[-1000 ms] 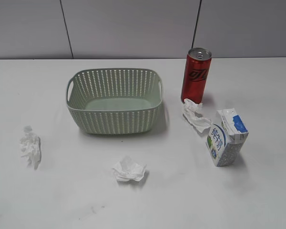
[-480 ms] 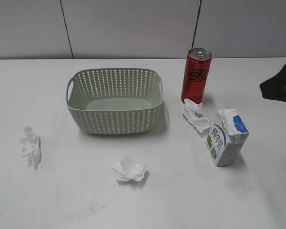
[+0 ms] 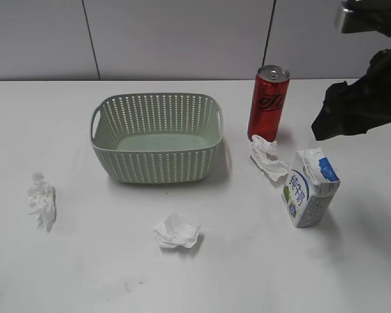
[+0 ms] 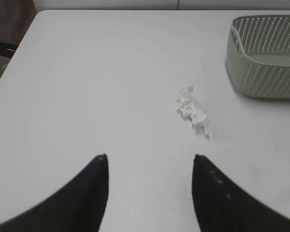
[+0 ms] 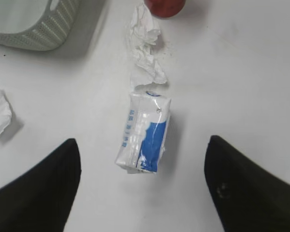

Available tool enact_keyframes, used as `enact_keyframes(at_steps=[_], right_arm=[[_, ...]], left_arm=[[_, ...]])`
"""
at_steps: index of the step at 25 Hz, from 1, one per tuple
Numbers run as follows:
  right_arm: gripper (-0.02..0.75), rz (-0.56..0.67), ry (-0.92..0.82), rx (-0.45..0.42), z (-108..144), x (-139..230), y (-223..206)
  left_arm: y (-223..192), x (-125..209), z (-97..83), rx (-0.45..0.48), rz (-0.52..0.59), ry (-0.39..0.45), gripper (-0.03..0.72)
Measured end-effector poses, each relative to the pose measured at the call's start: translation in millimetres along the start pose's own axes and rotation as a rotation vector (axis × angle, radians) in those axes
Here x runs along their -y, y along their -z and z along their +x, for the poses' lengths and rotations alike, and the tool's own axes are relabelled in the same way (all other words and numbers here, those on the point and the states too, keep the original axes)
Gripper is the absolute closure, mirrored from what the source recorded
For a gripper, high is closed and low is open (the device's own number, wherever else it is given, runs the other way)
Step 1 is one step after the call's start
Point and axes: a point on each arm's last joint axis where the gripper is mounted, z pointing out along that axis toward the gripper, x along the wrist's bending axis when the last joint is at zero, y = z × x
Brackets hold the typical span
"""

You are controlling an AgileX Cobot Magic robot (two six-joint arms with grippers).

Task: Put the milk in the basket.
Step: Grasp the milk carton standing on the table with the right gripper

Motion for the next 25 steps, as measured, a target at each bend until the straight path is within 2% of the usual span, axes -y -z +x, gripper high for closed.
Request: enact_keyframes(at_steps=[6,14,25], right_arm=[[0.109,0.11,-0.007,0.0,-0.9,-10.1,-31.2],[0.118,0.248,-0.017,0.005,-3.3,-1.5,-74.8],[0.128,0.315,-0.026,0.012,-6.3,7.1,-120.2]], left_arm=[[0.0,0.0,0.0,0.0,0.0,0.0,0.263],[0.0,0.0,0.0,0.0,0.0,0.0,0.263],[0.0,0.0,0.0,0.0,0.0,0.0,0.263]])
